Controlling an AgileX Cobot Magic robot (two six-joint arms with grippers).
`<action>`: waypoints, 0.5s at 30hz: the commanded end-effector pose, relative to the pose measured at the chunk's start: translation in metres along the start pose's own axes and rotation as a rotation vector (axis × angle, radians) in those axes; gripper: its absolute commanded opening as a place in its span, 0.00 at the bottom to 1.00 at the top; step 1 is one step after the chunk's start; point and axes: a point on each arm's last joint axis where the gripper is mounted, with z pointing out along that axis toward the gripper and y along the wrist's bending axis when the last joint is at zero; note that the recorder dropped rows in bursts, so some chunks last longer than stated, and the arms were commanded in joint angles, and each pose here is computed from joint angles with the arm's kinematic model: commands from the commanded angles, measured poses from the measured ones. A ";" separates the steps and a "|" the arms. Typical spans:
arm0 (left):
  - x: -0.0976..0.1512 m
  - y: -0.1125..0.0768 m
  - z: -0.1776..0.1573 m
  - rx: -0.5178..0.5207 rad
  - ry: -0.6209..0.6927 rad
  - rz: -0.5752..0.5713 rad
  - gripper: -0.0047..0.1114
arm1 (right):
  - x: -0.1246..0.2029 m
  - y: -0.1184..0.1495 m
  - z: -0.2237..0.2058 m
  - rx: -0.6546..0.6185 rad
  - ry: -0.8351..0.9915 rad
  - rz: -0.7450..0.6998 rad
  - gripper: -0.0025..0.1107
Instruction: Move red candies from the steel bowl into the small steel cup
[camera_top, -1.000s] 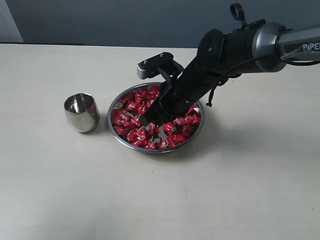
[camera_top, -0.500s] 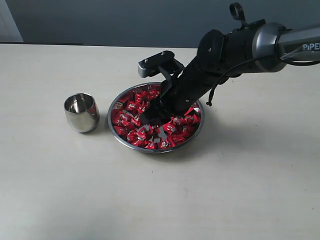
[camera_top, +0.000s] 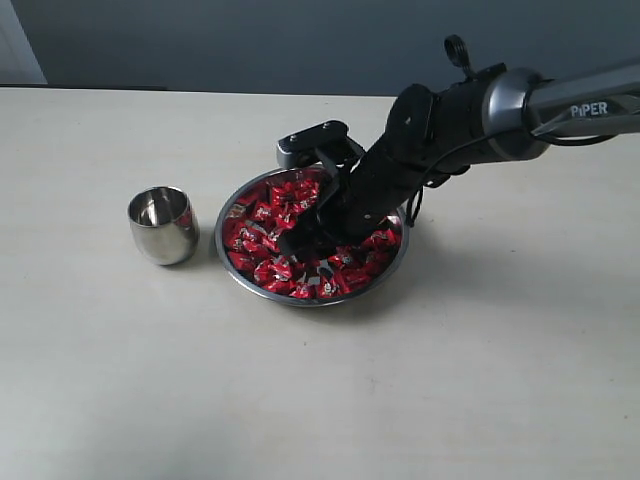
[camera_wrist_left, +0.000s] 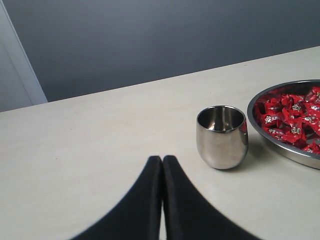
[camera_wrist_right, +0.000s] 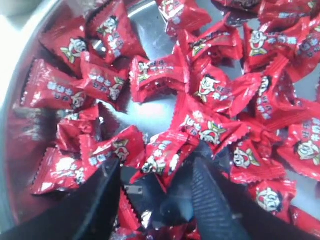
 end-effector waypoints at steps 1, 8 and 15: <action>0.000 0.000 0.000 0.001 -0.012 -0.003 0.04 | 0.002 -0.003 0.007 -0.004 0.013 0.014 0.42; 0.000 0.000 0.000 0.001 -0.012 -0.003 0.04 | 0.002 -0.003 0.007 -0.002 0.008 0.017 0.27; 0.000 0.000 0.000 0.001 -0.012 -0.003 0.04 | 0.001 -0.003 0.007 -0.001 0.006 0.017 0.05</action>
